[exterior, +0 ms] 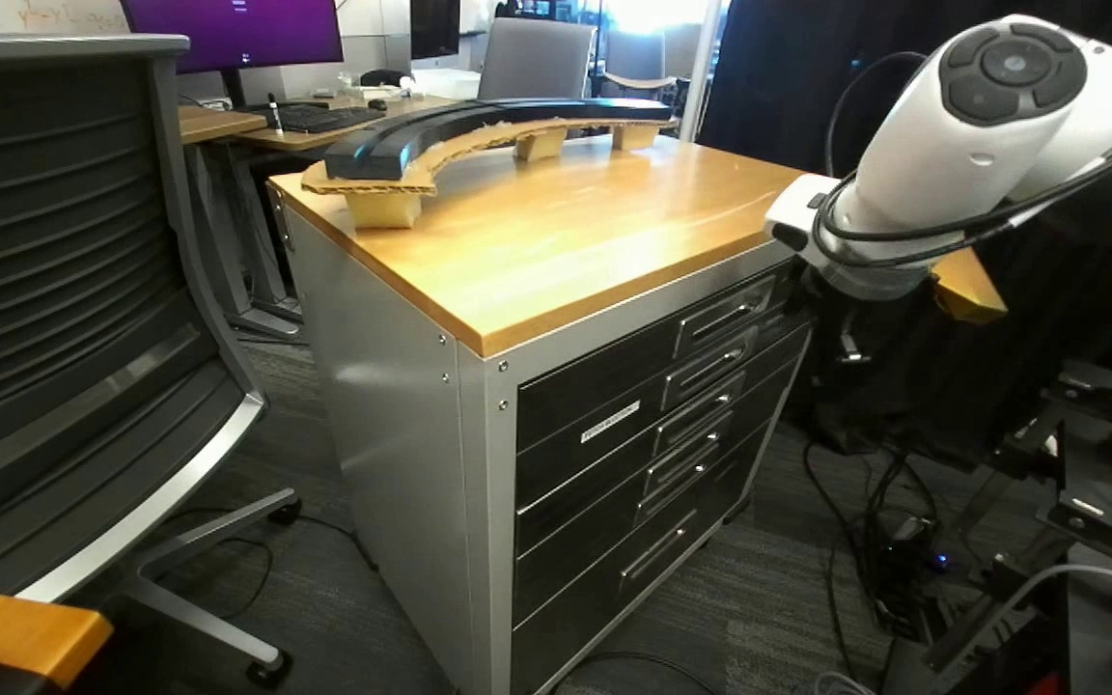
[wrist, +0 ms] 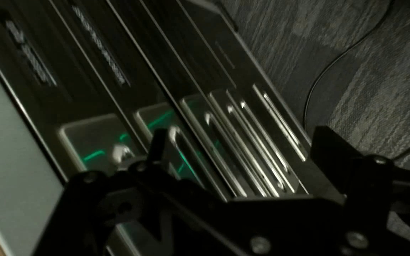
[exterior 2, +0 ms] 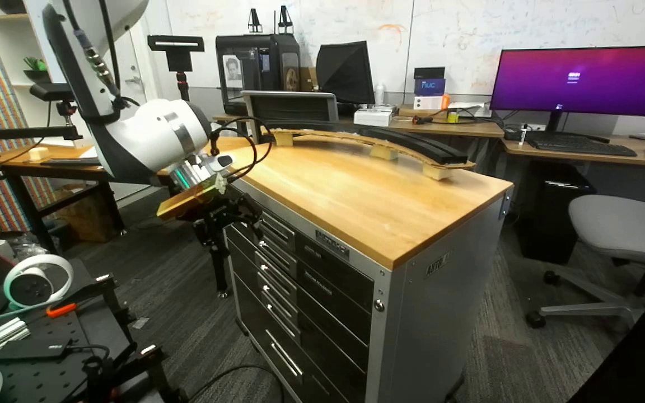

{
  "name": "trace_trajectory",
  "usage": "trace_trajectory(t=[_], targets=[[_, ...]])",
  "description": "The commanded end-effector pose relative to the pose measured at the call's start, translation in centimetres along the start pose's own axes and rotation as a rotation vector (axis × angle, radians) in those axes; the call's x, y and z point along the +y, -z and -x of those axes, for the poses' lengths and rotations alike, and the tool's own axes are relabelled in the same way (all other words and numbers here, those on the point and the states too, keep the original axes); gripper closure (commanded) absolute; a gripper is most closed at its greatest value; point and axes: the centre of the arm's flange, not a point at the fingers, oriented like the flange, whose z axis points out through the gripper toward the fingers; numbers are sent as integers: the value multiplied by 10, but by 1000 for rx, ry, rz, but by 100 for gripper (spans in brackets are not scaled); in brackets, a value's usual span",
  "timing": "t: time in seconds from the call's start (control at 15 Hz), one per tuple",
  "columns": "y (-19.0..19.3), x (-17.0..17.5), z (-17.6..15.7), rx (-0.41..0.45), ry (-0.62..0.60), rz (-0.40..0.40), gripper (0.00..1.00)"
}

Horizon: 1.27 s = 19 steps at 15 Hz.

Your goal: Put the screwdriver in the drawer then close it

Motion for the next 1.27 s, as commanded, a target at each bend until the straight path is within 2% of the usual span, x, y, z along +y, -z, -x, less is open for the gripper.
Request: trace_trajectory(t=[0.0, 0.2, 0.47, 0.73, 0.93, 1.0, 1.2], targets=[[67, 43, 13, -165, -20, -122, 0], [78, 56, 18, -231, -29, -302, 0], [109, 73, 4, -269, -73, -550, 0], [176, 102, -27, -210, -183, -741, 0], [238, 132, -52, -122, -293, -859, 0], [196, 103, -52, -149, -235, -814, 0], [228, 123, -61, -109, -264, -848, 0]])
